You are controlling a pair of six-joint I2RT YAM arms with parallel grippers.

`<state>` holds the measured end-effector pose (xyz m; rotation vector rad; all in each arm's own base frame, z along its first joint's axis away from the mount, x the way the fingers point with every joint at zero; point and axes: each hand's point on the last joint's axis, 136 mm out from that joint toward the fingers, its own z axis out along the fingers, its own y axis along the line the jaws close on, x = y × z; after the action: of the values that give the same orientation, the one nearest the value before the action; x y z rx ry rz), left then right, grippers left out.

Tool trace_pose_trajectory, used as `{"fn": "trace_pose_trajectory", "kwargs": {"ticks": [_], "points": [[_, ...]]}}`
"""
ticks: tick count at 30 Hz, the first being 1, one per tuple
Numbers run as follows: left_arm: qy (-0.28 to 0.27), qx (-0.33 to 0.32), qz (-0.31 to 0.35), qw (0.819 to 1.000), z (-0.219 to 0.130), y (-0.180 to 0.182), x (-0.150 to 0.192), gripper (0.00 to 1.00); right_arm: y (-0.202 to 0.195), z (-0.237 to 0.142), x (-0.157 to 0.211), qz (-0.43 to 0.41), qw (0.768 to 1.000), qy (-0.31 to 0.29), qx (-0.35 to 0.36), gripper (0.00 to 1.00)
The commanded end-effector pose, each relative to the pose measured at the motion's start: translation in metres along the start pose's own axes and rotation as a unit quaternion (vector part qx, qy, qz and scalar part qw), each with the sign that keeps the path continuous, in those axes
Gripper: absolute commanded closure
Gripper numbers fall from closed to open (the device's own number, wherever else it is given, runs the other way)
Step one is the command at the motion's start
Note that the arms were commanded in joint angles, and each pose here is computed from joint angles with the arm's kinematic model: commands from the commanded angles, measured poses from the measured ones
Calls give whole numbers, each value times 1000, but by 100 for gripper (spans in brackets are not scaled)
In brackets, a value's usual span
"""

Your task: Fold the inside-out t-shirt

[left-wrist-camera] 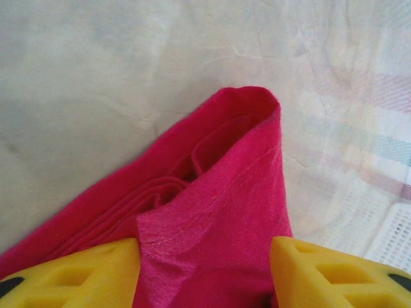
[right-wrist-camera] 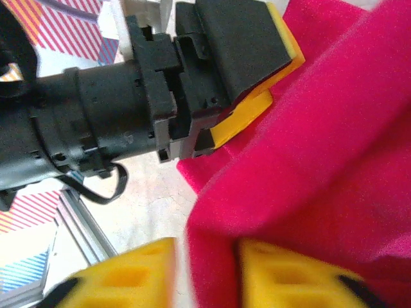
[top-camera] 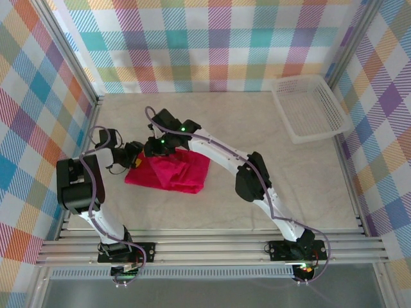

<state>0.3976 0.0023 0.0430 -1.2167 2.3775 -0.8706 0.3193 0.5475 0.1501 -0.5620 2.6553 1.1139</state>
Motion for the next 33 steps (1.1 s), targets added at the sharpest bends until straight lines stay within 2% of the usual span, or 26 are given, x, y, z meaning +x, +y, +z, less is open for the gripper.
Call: {"fn": "trace_pose_trajectory", "kwargs": {"ticks": [1,2,4,7,9,11,16,19,24,26,28,31,33], "points": [[-31,-70,2,997,-30,22,-3,41,32,-4,2,9,998,19,-62,38],[-46,-78,13,996,-42,19,-6,40,39,-11,3,5,998,19,-67,28],[-71,-90,31,993,-61,14,-9,37,47,-29,2,-8,998,14,-65,19],[-95,-89,58,990,-88,2,-8,35,43,-67,4,-30,999,-6,-14,16],[-90,-77,78,990,-97,-7,2,34,27,-91,6,-33,998,-28,36,16],[-69,-65,105,990,-96,-17,18,34,2,-103,12,-16,997,-44,69,20],[2,-76,190,979,-76,-31,70,34,-61,-98,38,73,994,-45,73,47],[14,-101,209,973,-69,-20,84,34,-87,-87,55,94,991,-31,87,52],[49,-91,203,974,-42,-10,100,37,-125,-53,79,125,986,-3,107,59],[62,-100,199,973,-33,-1,104,52,-138,-40,89,143,984,12,109,62],[51,-134,195,970,-31,14,98,77,-154,-29,104,163,979,28,120,65],[26,-174,182,967,-39,30,85,98,-169,-24,125,184,973,47,131,67],[10,-177,166,970,-48,34,76,100,-178,-26,138,193,969,55,142,67]]}}
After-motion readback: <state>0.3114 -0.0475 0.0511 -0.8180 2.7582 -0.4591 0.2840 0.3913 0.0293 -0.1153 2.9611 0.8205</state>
